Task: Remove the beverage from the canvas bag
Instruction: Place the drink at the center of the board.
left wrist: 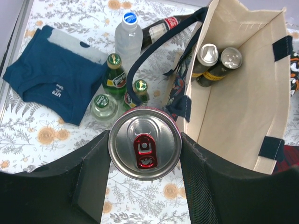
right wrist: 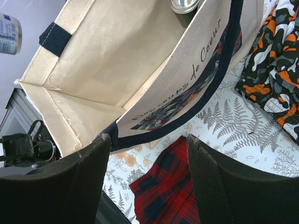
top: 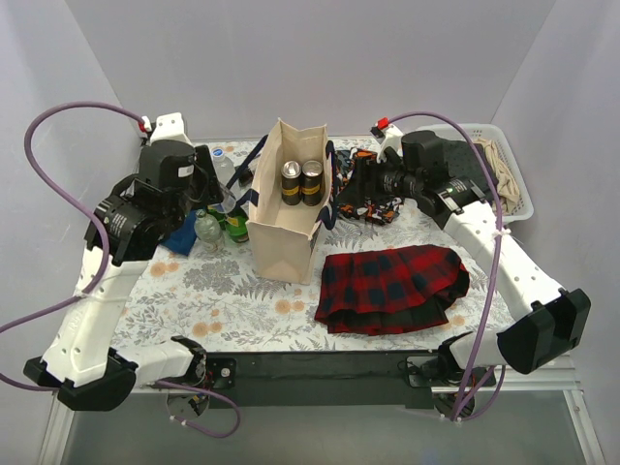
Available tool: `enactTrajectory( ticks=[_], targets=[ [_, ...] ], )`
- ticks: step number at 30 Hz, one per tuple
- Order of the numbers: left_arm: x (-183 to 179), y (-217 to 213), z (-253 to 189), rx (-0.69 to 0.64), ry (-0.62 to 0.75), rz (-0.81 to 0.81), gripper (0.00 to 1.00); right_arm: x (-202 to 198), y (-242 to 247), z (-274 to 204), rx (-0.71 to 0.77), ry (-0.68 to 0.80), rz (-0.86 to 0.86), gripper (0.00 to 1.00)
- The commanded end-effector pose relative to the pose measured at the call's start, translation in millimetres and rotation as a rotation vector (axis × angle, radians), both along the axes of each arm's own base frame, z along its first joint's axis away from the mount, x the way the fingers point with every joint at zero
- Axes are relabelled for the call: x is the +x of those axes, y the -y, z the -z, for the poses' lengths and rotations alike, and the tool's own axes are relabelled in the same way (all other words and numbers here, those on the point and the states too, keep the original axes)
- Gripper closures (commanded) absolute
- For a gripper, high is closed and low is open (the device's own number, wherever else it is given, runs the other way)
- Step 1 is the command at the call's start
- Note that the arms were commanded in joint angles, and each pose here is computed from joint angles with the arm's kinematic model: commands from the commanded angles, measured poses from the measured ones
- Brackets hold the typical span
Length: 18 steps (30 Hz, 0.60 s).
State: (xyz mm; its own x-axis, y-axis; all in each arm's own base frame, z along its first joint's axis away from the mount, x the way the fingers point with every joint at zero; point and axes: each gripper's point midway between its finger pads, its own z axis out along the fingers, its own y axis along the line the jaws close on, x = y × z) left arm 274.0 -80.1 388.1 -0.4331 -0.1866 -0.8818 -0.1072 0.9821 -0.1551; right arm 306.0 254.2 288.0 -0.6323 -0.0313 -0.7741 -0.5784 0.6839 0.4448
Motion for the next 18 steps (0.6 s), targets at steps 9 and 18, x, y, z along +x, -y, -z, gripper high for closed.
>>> enactTrajectory(
  ticks=[9,18],
  targets=[
    [12,7,47,0.0,-0.025,-0.011,1.0,-1,-1,-18,0.04,0.054,-0.003,0.28],
    [21,15,88,-0.004,-0.021,0.004,1.0,-4,1,-17,0.037,0.055,-0.006,0.28]
  ],
)
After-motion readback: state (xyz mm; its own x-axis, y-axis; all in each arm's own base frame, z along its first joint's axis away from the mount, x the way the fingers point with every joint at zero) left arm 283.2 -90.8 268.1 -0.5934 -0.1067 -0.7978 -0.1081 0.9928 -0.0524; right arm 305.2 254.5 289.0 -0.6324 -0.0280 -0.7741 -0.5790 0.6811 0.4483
